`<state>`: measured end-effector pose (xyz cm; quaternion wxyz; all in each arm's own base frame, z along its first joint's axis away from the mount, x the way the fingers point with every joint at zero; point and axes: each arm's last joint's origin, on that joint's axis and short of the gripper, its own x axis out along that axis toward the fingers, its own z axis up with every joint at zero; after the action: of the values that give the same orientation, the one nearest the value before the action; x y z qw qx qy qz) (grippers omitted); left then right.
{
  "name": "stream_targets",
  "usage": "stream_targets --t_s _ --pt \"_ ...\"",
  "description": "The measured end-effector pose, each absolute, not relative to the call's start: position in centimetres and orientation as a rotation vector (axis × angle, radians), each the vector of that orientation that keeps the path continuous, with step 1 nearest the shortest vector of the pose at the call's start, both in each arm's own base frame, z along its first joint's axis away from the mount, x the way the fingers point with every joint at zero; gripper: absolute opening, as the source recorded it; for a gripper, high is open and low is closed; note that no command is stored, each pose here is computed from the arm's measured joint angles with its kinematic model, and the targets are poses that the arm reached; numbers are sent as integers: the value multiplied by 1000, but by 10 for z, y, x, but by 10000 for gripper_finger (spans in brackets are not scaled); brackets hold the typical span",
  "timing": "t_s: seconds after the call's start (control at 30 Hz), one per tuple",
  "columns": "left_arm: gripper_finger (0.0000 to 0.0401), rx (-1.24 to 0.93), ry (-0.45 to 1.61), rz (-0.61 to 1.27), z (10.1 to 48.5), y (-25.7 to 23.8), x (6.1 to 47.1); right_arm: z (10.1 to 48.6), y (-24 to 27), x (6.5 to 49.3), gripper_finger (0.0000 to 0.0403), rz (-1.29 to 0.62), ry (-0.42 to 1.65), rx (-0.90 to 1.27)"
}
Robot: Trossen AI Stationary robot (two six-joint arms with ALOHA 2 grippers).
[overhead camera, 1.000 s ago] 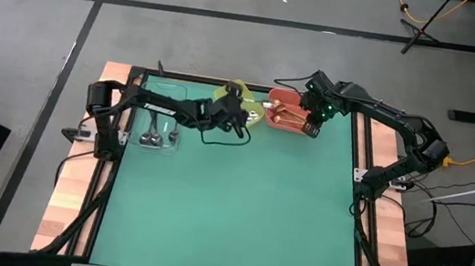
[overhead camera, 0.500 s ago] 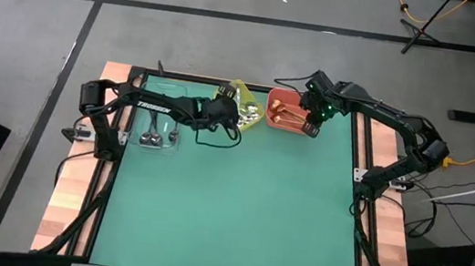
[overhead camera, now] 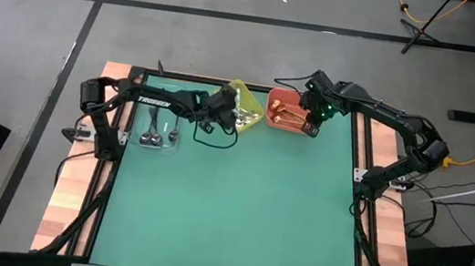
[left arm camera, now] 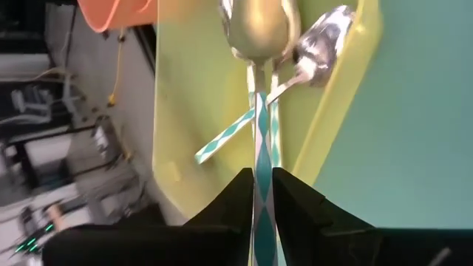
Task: Sort silverware by color (type)
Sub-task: Put the blue spoon into the green bin, then return to Home Position
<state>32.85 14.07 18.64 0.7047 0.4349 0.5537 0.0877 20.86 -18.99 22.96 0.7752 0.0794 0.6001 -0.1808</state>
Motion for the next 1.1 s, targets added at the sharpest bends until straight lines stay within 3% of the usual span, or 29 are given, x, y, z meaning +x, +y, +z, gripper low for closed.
stream_targets --t_s 0.63,1.1 --pt "47 870 1204 199 186 167 317 229 -190 209 89 -391 1299 172" --pt "72 765 1145 201 186 165 319 229 -190 209 89 -391 1299 172"
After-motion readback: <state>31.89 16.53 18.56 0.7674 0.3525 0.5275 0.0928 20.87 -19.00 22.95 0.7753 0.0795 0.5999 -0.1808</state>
